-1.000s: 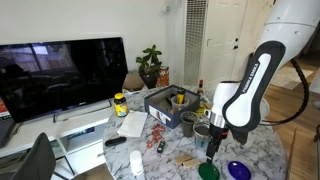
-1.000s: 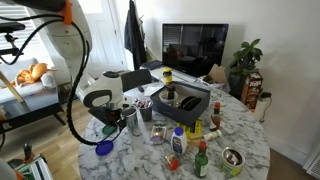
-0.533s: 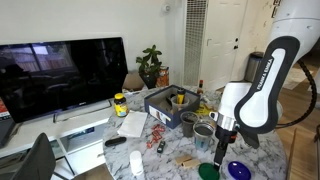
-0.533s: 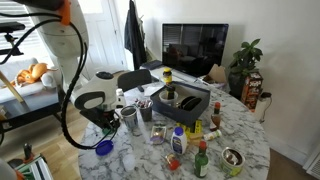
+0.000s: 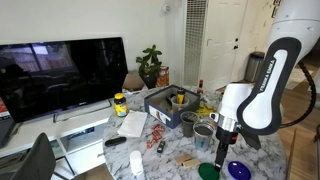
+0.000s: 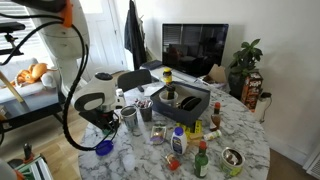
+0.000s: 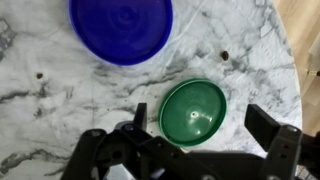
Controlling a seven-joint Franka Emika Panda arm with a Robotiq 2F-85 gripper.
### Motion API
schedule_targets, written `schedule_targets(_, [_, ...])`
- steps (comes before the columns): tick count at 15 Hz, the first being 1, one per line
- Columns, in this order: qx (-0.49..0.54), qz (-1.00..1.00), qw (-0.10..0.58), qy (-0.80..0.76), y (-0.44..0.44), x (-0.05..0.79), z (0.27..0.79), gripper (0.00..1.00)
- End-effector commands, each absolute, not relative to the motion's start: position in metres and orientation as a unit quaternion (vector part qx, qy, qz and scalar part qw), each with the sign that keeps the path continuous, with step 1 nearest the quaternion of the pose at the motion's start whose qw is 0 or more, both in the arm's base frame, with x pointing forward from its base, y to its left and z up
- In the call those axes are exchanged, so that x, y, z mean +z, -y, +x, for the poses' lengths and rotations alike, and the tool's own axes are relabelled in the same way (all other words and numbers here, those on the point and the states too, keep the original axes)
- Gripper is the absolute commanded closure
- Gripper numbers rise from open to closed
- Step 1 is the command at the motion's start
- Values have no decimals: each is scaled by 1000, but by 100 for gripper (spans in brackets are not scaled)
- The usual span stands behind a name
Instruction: Put the green lid on top of the blue lid then stack them up together
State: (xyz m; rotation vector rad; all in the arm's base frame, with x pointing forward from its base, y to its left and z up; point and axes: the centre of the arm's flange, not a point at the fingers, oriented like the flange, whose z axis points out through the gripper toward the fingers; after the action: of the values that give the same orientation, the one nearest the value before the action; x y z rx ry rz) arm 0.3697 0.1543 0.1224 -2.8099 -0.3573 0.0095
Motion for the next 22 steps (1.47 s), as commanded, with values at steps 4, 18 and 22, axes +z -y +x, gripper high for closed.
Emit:
schedule_targets(4, [34,-975,158,155,-180,100,382,0])
schedule_targets(18, [50,-989,95,100,-179,76,384,61])
schedule_targets(22, [50,-991,84,89,-174,76,384,88])
